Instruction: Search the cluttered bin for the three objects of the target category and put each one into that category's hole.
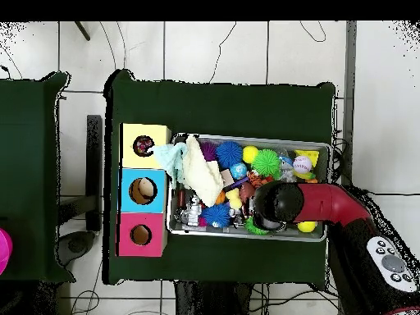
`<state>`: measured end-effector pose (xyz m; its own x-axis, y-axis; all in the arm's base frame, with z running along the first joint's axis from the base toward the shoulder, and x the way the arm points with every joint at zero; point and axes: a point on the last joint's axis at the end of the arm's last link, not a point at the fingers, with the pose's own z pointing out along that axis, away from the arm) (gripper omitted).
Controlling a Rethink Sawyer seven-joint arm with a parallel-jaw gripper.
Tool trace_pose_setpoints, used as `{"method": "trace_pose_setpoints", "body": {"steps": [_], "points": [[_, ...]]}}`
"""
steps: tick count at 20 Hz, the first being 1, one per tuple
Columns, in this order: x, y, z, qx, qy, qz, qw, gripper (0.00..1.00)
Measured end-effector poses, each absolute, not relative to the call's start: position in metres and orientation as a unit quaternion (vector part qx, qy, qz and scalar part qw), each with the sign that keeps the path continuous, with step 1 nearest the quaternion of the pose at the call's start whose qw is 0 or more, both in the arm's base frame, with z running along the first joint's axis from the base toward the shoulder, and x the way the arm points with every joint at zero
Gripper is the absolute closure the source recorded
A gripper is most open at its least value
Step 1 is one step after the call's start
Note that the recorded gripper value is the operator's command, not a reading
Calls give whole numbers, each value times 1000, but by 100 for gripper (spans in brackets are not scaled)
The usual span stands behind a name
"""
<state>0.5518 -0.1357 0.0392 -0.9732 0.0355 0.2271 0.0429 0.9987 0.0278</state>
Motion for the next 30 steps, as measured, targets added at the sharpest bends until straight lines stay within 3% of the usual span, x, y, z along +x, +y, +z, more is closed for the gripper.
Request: {"method": "trace_pose_setpoints", "body": {"steps": [11, 30], "points": [[588, -128, 27, -3, -998, -43, -45, 0], [576, -97, 12, 27, -998, -54, -3, 0]]}}
